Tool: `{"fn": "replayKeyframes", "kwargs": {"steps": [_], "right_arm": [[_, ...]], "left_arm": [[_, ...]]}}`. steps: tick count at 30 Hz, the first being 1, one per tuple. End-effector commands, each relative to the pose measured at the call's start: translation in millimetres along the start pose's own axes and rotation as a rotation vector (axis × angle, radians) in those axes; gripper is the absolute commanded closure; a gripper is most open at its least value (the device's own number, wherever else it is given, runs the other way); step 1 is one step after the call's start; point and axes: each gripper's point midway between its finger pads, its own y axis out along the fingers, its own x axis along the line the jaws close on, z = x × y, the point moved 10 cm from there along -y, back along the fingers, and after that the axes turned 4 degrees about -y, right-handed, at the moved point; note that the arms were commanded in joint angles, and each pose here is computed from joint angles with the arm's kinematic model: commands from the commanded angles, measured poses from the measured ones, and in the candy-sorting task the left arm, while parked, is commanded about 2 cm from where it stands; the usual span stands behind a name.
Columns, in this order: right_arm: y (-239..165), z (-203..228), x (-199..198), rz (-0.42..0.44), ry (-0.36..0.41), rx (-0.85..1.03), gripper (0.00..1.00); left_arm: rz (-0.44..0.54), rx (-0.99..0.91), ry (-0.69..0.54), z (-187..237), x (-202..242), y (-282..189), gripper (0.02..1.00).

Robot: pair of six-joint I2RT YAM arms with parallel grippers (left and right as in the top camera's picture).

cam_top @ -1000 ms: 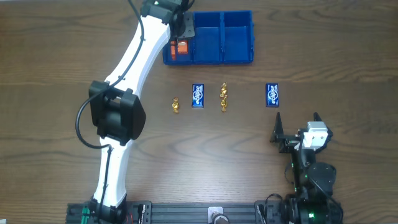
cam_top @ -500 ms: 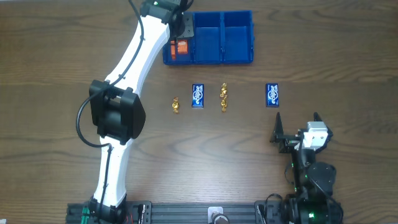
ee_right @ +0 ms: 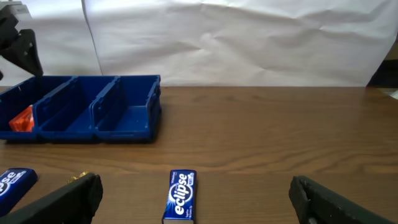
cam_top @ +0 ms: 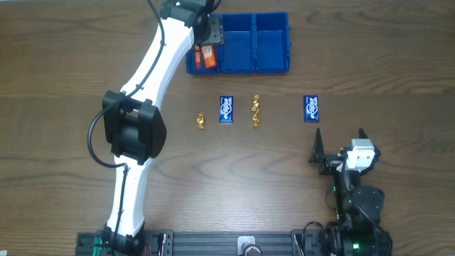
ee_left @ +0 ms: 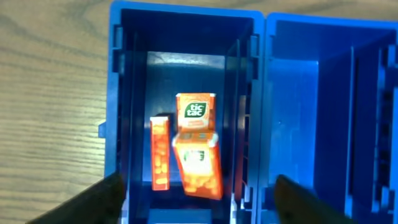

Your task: Sort Candies Into Trays

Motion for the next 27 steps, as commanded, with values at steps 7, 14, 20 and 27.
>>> {"fn": "replayKeyframes", "kwargs": {"steps": [7,14,20,27], "right_arm": [[0,1,0,-0.002,-0.007,0.0,0.003],[0,1,0,-0.002,-0.007,0.0,0.003],[0,1,0,-0.002,-0.007,0.0,0.003],[0,1,0,-0.002,-0.007,0.0,0.003]], "left_arm": [[0.006,-0.342,-0.034,-26,9,-135,0.191],[0.129,-0.698,-0.057,7,46,-272,0.174],[0.119,-0.913,0.044,64,89,-332,0.154],[0.103,-1.013,0.053,137,158,-325,0.119]]}}
